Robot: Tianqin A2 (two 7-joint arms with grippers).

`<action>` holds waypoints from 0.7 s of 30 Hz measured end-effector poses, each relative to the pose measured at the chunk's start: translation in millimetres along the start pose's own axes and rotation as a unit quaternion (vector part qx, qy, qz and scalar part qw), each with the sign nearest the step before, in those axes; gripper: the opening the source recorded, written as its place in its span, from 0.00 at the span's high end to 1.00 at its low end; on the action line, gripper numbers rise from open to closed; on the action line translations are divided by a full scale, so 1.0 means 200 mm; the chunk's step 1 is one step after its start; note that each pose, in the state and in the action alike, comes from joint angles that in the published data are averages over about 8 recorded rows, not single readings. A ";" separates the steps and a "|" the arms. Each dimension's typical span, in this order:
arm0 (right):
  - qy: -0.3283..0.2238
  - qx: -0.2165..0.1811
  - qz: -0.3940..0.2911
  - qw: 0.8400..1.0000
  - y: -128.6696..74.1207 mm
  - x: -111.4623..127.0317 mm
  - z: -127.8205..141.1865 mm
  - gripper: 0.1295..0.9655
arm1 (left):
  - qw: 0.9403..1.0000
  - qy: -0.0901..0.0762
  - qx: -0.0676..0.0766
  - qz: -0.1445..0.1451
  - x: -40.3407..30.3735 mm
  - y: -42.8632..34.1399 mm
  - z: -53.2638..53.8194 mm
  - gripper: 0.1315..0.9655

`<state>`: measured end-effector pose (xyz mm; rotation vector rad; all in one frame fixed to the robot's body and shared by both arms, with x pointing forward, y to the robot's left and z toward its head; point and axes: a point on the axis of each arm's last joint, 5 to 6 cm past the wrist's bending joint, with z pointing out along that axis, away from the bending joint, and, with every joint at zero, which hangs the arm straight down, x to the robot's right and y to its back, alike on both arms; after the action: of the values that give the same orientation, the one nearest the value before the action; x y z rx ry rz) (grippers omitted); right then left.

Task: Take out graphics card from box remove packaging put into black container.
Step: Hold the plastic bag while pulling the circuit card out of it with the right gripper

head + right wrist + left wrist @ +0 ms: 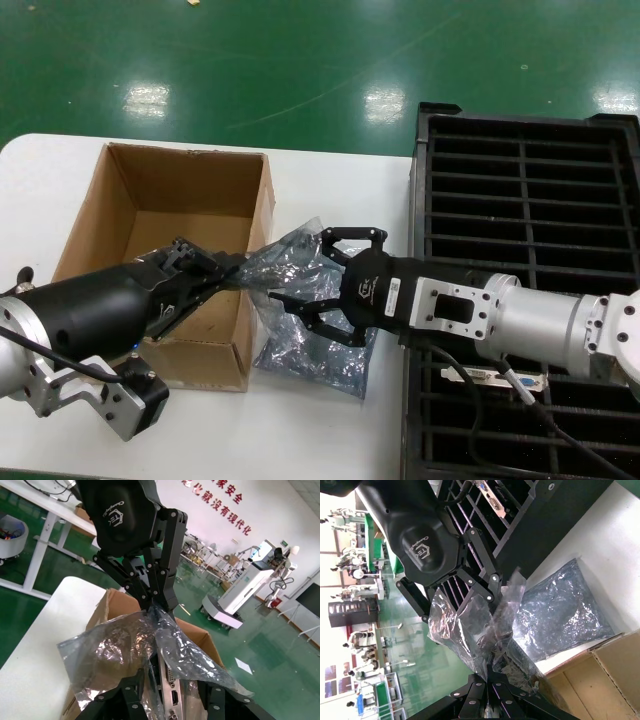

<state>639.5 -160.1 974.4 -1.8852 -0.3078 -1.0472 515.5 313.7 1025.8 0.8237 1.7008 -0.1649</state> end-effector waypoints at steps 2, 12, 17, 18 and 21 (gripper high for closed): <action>0.000 0.001 0.003 1.000 0.00 0.00 0.00 0.67 | 1.000 0.000 0.000 0.000 0.000 0.000 0.00 0.99; -0.002 0.003 0.010 1.000 0.01 -0.01 0.00 0.78 | 1.000 0.000 0.000 0.000 0.000 0.000 0.00 0.99; -0.006 0.004 0.012 1.000 0.01 -0.01 0.00 0.84 | 1.000 0.000 0.000 0.000 0.000 0.000 0.00 0.99; -0.007 0.004 0.012 1.000 0.02 -0.01 0.00 0.85 | 1.000 0.000 0.000 0.000 0.000 0.000 0.00 0.99; -0.010 0.005 0.012 1.000 0.02 -0.01 0.00 0.89 | 1.000 0.000 0.000 0.000 0.000 0.000 0.00 0.99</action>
<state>639.8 -162.5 970.7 -1.8872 -0.3014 -1.0096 515.5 313.7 1025.8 0.8237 1.7008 -0.1650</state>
